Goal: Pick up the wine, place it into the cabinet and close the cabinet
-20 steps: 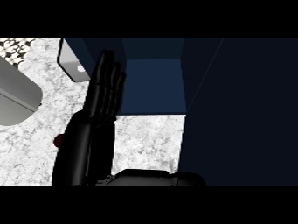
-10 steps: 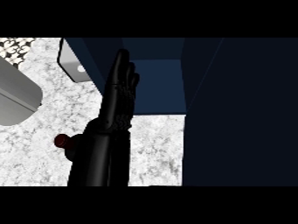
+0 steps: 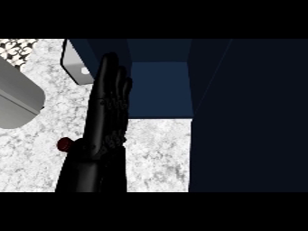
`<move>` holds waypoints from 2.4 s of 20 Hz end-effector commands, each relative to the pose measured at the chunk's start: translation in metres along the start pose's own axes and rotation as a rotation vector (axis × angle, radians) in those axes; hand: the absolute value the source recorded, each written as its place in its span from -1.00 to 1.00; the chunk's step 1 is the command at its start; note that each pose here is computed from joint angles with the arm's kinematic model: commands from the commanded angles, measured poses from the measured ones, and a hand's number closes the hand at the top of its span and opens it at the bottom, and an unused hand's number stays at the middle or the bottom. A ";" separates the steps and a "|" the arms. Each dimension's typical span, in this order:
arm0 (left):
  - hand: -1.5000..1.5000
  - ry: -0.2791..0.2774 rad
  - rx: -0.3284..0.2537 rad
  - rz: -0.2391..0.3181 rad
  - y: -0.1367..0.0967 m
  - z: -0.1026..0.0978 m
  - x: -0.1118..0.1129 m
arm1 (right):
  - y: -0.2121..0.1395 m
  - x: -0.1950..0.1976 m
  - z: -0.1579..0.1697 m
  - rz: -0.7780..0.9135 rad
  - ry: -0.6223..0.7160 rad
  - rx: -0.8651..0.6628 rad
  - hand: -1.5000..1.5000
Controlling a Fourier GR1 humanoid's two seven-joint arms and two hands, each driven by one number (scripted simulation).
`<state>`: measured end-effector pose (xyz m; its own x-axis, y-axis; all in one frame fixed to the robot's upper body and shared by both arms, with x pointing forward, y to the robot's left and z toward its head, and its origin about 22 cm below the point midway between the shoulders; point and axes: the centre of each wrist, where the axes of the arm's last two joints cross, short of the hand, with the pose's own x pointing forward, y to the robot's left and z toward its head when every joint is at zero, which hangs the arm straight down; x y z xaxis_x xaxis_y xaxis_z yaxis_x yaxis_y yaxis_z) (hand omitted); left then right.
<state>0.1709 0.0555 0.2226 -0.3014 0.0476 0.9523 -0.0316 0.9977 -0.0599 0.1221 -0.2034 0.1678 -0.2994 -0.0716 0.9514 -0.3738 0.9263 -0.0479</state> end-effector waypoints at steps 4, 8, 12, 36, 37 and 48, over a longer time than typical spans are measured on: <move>-1.00 0.076 0.071 0.010 0.009 0.001 0.007 | 0.007 0.041 0.021 -0.011 -0.069 -0.013 -1.00; -1.00 0.105 0.108 -0.020 0.021 -0.006 0.009 | 0.007 0.051 0.033 -0.007 -0.056 0.016 -1.00; -1.00 0.094 0.143 -0.046 0.040 0.003 0.012 | 0.006 0.058 0.032 0.016 -0.080 0.004 -1.00; -1.00 0.171 0.274 -0.116 0.111 0.003 -0.022 | 0.009 0.050 0.021 -0.008 -0.093 0.025 -1.00; -1.00 0.182 0.293 -0.128 0.123 0.020 -0.022 | 0.010 0.052 0.029 -0.018 -0.085 0.011 -1.00; -1.00 0.276 0.259 -0.136 0.150 0.021 -0.077 | 0.012 0.061 0.026 -0.004 -0.107 0.028 -1.00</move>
<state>0.1713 0.1881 0.1485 -0.0330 -0.0425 0.9985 -0.3183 0.9475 0.0298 0.1250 -0.1949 0.1797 -0.3108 -0.0658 0.9482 -0.3723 0.9263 -0.0578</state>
